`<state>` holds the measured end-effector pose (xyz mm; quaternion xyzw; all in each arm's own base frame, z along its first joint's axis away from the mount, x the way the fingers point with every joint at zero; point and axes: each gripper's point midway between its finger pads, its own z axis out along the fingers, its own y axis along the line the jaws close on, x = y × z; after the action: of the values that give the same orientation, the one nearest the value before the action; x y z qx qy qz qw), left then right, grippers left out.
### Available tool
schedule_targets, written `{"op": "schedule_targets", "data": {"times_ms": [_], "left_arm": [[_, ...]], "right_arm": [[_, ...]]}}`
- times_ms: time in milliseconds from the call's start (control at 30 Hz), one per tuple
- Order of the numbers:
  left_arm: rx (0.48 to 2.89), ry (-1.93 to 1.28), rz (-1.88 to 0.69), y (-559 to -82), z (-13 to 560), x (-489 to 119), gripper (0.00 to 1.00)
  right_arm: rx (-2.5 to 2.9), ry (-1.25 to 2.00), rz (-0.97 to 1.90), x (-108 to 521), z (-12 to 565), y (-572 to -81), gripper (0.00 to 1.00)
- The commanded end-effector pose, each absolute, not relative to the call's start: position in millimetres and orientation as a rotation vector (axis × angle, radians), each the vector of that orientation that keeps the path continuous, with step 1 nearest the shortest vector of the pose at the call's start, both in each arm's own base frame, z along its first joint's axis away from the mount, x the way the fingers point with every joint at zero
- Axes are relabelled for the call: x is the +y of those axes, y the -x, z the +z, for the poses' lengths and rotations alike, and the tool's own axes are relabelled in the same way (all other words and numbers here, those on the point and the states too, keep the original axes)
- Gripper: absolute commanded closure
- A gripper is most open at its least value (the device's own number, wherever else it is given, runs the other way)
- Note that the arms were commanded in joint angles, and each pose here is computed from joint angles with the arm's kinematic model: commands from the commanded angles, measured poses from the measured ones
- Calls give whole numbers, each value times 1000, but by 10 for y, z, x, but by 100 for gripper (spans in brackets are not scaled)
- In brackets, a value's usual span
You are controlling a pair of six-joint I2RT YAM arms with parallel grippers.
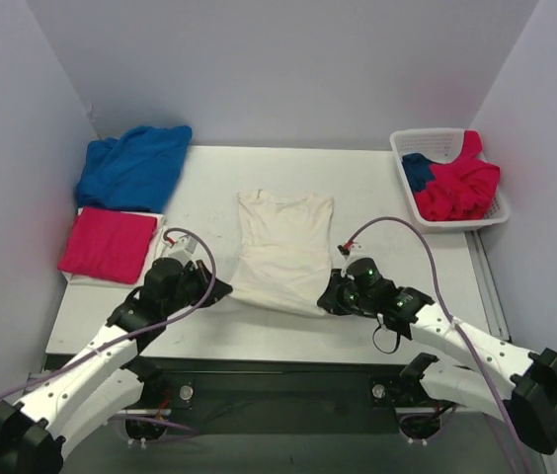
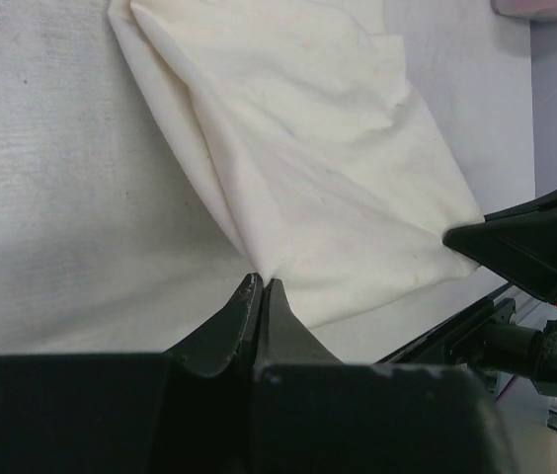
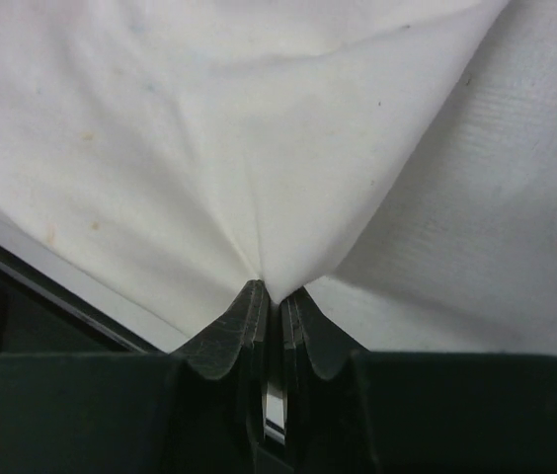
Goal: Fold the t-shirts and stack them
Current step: Grab one side of the 2/3 rectangular tshirt with both arms
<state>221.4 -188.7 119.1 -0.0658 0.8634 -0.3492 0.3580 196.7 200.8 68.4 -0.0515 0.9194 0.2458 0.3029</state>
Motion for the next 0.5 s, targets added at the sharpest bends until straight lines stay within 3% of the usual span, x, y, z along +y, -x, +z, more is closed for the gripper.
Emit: {"op": "schedule_targets", "data": {"times_ms": [0,467], "left_arm": [[2249,230,-814,-2078,1152,-1687,100],[2114,272,-867,-1681,1549,-1433,100]], "right_arm": [[2469,108,562,1823,656,-1787,100],[2355,202,538,1844,1053,-1397,100]]}}
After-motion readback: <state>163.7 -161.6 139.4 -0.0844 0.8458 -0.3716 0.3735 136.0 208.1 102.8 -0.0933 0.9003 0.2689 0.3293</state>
